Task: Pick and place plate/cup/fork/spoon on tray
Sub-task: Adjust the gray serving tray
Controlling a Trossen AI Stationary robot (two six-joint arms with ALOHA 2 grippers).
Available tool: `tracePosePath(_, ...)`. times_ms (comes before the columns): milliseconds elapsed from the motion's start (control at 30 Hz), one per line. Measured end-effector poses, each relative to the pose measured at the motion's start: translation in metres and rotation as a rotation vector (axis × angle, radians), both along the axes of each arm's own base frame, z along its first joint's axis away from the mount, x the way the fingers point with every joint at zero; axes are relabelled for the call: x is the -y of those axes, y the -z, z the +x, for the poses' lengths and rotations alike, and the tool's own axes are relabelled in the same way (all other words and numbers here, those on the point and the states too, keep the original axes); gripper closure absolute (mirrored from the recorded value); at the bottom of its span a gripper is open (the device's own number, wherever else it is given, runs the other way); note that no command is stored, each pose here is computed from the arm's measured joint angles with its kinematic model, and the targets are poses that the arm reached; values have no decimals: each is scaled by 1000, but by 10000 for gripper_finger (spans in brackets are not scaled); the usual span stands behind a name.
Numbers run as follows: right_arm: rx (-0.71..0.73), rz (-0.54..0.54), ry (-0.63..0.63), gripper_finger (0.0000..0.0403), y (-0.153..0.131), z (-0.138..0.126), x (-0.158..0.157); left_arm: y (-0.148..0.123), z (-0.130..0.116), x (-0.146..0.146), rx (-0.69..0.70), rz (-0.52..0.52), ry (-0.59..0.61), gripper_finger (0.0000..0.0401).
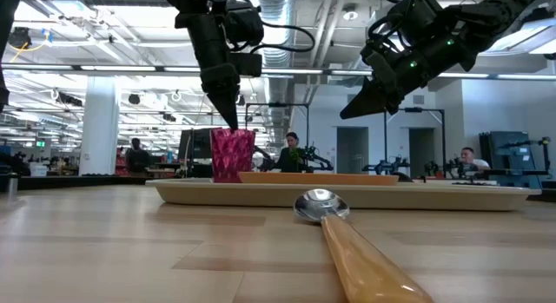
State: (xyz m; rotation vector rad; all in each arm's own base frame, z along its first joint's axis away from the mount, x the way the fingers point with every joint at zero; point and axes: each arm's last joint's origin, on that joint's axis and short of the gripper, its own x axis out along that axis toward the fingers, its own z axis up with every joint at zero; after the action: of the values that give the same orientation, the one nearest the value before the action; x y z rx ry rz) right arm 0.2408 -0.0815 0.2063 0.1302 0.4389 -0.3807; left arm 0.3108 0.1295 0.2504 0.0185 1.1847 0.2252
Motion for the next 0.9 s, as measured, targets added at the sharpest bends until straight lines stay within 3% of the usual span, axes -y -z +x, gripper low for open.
tracePosePath(233, -2, -1, -1, 396, 0, 0, 0, -6, -1, -2, 36, 31, -12, 334)
tracePosePath(433, 4, -42, -10, 396, -7, -6, 1, -45, -21, 5, 149, 106, -20, 334)
tracePosePath(567, -39, -28, 3, 396, -14, -19, 0, -64, -39, 16, 253, 74, -40, 334)
tracePosePath(733, -195, 57, 46, 396, -15, -51, -6, -41, -63, 34, 299, 11, -67, 347)
tracePosePath(900, -425, 218, 222, 396, -3, -84, -7, -6, -89, 48, 293, -62, -178, 374)
